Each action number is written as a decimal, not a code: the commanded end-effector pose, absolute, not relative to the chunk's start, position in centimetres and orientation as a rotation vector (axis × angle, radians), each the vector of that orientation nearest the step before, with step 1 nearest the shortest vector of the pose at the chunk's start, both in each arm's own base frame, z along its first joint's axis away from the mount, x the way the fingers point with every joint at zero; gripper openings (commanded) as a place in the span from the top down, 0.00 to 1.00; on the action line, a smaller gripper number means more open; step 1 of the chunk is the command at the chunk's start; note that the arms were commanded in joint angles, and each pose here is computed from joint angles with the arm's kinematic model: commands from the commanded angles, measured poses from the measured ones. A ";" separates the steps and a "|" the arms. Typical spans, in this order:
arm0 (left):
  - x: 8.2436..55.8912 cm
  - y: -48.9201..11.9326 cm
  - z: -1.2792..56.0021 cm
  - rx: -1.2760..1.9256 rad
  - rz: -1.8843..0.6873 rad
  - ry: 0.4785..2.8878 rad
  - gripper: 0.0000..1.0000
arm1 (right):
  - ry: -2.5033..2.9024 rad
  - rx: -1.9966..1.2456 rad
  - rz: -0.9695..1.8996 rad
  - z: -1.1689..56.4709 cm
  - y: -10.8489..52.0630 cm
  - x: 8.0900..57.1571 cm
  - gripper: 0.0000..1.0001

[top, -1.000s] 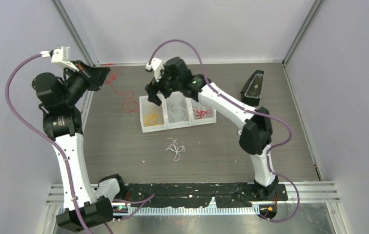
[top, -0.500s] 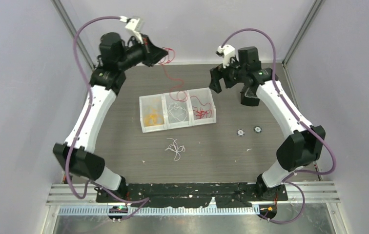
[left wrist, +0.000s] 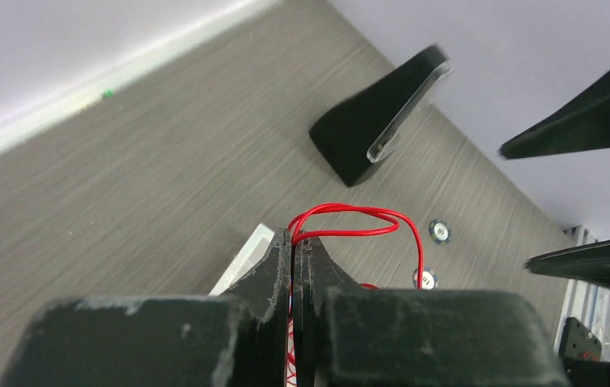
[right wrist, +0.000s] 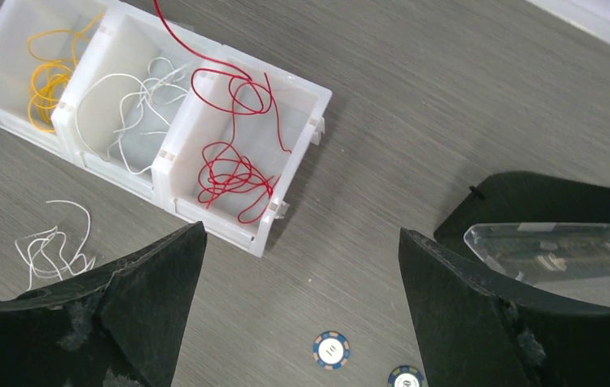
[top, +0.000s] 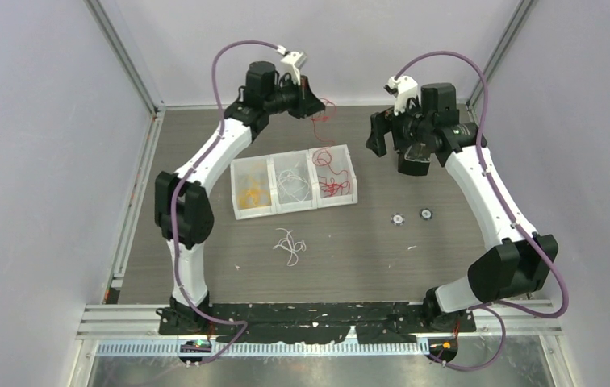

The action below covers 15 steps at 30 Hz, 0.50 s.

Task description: Untangle the cables

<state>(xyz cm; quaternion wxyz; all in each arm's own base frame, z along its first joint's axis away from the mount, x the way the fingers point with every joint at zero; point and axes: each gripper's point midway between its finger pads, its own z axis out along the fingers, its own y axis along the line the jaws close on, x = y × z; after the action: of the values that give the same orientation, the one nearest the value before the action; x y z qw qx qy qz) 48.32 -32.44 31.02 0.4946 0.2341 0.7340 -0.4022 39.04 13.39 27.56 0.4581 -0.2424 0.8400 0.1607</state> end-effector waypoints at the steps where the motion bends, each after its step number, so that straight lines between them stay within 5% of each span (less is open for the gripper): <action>1: 49.4 -33.8 29.6 0.613 -0.948 1.751 1.00 | 2.082 -0.538 0.387 27.6 12.2 38.8 0.05; 15: 45.7 -35.9 14.8 1.022 -0.437 2.051 1.00 | 2.099 -0.522 0.411 27.1 11.9 38.9 0.05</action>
<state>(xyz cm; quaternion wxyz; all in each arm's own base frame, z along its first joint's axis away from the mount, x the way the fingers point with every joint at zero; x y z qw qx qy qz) 45.77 -36.15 17.84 0.4228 0.3462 0.7938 -0.2668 38.95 11.81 26.23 0.4412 -0.2151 0.8568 0.1583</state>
